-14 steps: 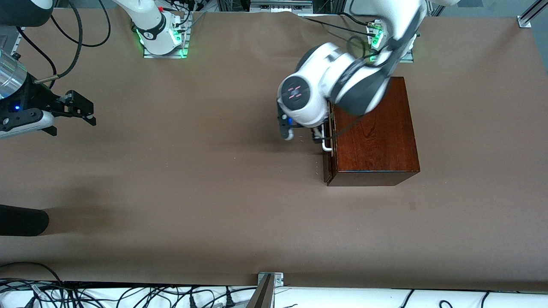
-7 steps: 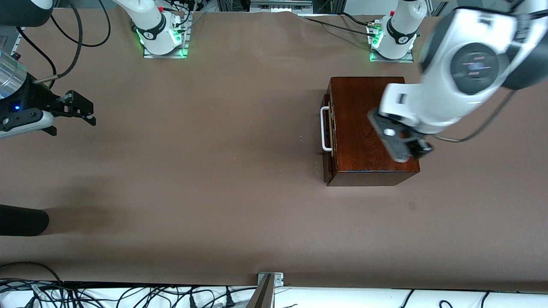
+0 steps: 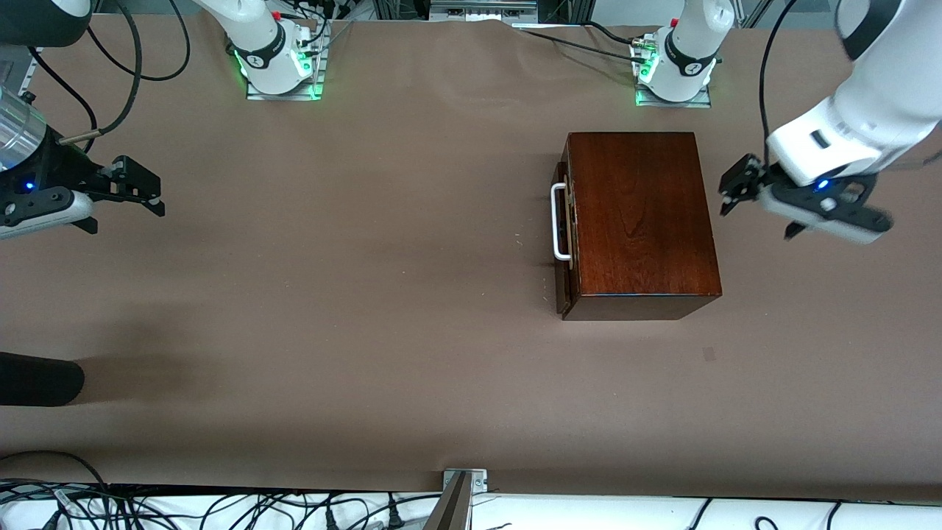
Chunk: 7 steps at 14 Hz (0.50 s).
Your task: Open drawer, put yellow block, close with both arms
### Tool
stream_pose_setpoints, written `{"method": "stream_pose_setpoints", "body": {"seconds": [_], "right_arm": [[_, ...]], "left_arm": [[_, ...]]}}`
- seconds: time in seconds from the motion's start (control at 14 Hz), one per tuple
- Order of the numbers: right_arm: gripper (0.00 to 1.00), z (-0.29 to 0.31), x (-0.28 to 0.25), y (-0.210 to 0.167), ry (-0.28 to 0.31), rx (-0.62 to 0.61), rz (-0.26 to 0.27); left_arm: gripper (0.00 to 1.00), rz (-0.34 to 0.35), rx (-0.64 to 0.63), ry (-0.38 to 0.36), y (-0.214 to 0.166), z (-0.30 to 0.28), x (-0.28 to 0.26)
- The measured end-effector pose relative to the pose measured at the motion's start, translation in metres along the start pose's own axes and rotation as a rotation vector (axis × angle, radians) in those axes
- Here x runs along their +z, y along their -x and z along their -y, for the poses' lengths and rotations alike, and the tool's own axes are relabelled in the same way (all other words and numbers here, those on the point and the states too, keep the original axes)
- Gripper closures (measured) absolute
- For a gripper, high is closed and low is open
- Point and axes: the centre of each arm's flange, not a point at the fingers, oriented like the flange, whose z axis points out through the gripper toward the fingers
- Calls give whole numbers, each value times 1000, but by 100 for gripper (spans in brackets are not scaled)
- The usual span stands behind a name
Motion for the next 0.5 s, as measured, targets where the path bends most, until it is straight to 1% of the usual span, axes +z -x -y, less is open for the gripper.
{"method": "stream_pose_setpoints", "body": {"seconds": [0.14, 0.21, 0.5], "right_arm": [[0, 0, 0, 0, 0, 1, 0], [0, -1, 0, 0, 0, 1, 0], [0, -3, 2, 1, 0, 8, 5]], "left_arm": [[0, 16, -96, -1, 21, 20, 4], [0, 20, -119, -1, 27, 30, 4], [0, 47, -146, 8, 31, 37, 18]]}}
